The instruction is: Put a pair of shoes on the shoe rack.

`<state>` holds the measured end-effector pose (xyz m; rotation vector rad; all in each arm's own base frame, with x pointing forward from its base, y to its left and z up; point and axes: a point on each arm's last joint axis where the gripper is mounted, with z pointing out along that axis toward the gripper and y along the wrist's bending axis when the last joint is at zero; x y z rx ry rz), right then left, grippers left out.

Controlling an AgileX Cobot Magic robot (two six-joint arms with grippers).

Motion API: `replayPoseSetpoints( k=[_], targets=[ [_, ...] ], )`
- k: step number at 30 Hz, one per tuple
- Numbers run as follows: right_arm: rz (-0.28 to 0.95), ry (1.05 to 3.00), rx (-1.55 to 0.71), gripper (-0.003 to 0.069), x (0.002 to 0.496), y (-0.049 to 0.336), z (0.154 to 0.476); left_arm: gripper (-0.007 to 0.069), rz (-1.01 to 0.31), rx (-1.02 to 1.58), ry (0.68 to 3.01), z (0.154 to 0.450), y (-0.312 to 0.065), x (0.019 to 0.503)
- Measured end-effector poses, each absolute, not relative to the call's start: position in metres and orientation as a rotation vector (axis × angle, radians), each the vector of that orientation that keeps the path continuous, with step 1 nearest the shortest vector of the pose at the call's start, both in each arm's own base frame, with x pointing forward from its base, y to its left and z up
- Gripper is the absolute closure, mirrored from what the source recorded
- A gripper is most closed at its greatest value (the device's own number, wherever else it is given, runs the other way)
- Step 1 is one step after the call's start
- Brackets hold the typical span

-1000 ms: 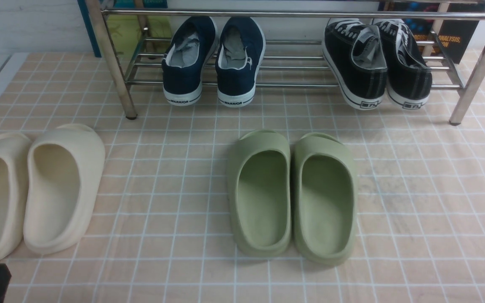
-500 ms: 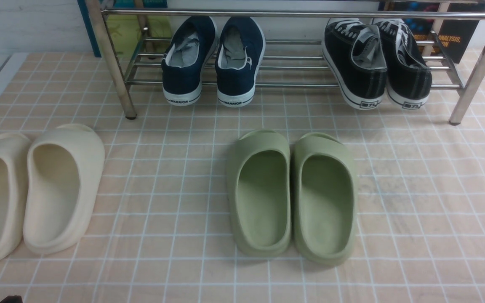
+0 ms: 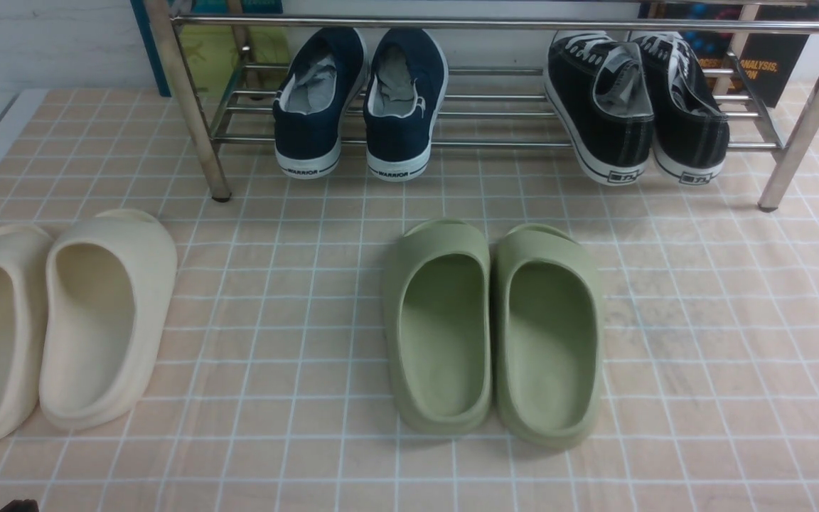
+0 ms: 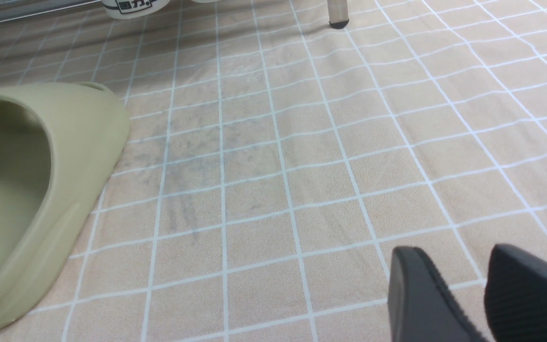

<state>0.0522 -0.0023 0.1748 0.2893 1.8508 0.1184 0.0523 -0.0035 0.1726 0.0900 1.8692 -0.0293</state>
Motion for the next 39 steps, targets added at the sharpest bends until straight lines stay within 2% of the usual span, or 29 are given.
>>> replayPoseSetpoints(
  k=[39],
  targets=[
    [0.118, 1.851, 0.289, 0.0421, 0.0522, -0.0023, 0.1748, 0.0538, -0.027, 0.092, 1.870, 0.1725, -0.0034, 0.0523]
  ],
)
